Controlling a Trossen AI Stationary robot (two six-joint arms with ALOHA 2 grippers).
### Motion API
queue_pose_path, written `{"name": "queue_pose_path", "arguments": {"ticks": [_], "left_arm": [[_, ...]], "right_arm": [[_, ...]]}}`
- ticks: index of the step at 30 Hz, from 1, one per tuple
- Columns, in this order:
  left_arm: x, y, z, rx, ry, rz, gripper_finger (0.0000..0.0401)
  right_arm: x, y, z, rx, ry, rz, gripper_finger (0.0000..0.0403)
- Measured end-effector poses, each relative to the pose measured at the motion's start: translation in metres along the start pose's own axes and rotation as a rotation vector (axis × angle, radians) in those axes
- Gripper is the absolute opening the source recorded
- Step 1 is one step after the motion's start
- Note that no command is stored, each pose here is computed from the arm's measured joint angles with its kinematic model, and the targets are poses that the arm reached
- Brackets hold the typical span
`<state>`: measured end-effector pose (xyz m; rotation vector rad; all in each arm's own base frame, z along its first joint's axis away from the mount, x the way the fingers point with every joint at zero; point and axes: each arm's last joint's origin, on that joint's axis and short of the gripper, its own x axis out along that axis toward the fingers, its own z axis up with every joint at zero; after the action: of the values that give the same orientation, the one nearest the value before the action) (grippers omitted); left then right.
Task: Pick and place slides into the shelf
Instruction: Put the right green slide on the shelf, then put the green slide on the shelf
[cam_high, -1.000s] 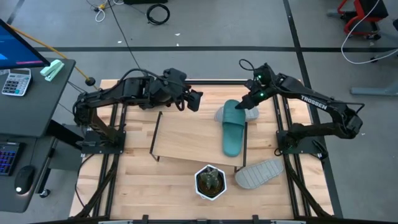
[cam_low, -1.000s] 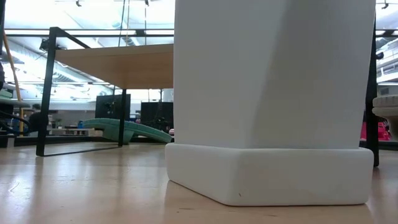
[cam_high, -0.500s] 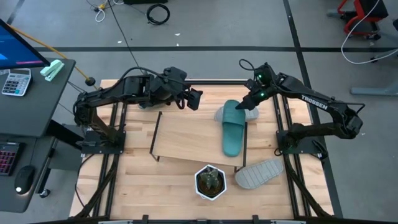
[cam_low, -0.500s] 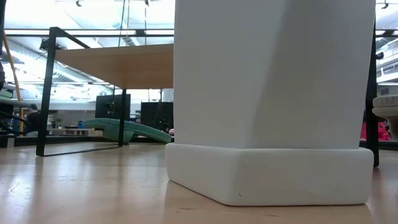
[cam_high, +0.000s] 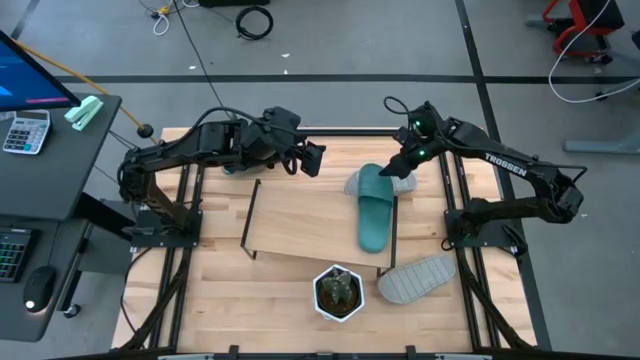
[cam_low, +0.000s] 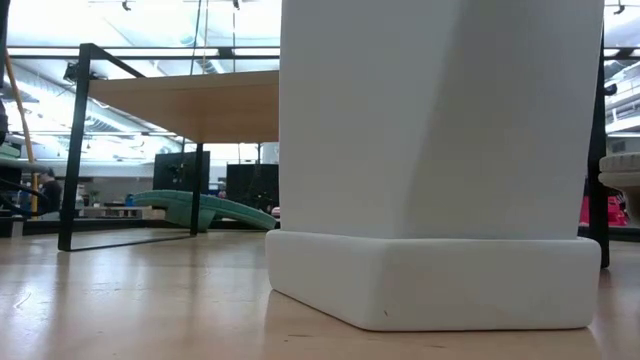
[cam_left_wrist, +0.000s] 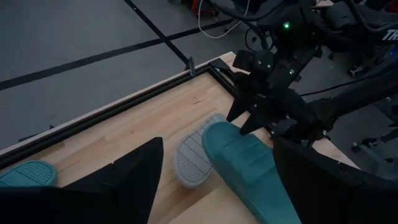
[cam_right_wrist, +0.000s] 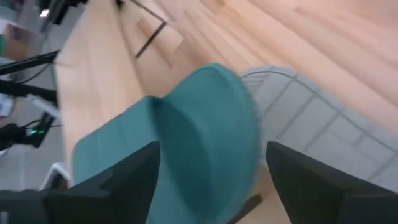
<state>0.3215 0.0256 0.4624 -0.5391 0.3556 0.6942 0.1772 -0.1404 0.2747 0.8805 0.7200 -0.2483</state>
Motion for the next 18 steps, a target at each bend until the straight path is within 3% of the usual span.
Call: {"name": "queue_pose_path", "arguments": {"ticks": [10,18], "left_arm": [[0.000,0.001,0.000,0.023,0.002,0.004,0.0309],[0.009,0.019,0.006,0.012,0.060,0.057,0.0309]], "right_arm": [[0.000,-0.002,0.000,-0.016,-0.012,-0.049,0.0302],[-0.005,0.002,0.002,-0.032,-0.012,-0.047,0.0302]]}}
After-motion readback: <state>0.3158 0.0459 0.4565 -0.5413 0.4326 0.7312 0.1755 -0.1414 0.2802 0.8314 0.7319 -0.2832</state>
